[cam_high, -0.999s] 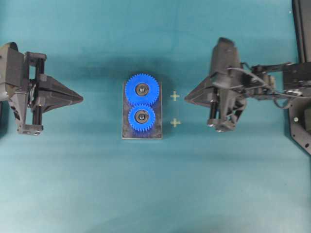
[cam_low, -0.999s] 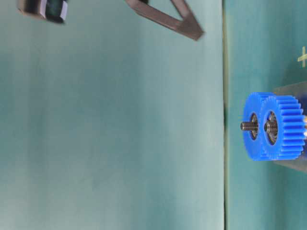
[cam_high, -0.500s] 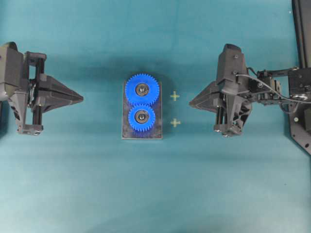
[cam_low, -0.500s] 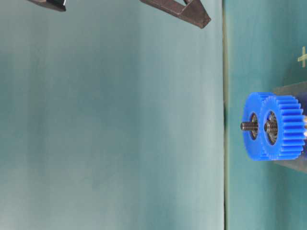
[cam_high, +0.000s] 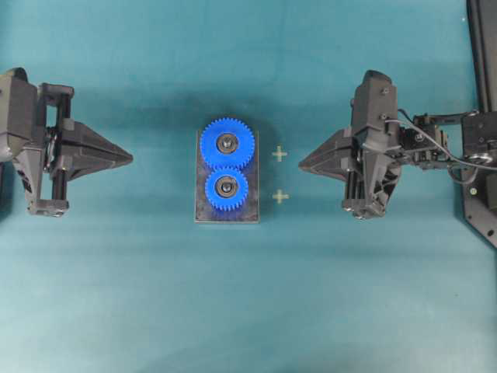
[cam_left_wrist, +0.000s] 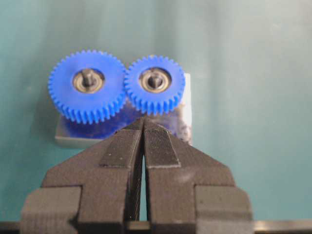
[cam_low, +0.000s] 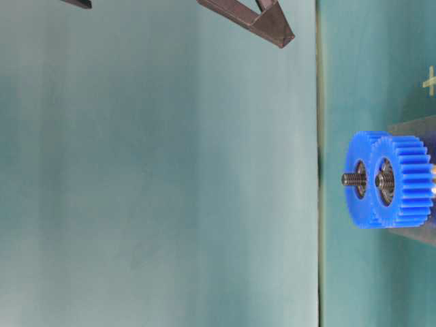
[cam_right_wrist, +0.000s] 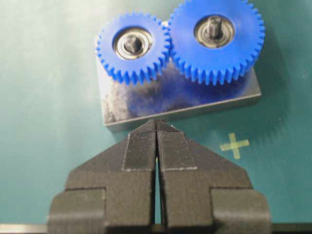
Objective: Fit the small gear onto the shaft.
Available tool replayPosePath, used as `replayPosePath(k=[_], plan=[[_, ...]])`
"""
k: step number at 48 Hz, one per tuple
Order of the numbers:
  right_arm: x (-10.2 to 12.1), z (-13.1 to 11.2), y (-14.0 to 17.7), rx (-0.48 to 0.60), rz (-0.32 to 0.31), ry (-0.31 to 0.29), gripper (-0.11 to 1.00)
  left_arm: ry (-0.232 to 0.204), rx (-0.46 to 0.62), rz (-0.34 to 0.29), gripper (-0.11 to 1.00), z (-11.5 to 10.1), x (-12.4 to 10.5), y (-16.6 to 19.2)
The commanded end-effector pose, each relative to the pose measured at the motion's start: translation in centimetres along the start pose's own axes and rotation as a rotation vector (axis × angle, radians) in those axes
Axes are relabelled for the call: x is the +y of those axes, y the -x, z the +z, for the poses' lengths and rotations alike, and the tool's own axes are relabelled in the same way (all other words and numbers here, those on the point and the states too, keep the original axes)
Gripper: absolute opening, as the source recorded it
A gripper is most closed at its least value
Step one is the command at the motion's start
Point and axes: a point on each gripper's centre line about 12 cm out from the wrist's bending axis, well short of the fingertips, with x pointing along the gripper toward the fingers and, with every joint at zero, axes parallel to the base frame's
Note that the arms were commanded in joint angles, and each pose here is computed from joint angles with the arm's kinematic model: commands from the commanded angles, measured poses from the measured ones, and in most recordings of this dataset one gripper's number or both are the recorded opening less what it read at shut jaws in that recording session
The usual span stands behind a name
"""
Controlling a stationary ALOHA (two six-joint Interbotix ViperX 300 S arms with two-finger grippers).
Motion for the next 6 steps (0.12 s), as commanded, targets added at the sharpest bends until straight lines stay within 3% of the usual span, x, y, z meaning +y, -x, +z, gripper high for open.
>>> replayPosePath(k=[1,6], plan=[[0.2,0.48,0.27,-0.024,0.007,0.011,0.0,-0.001,-0.023,0.001,0.0,0.65,0.02,0.03],[0.15,0.29,0.26,-0.019,0.006,0.013,0.0,-0.001,-0.023,0.001,0.0,0.65,0.02,0.03]])
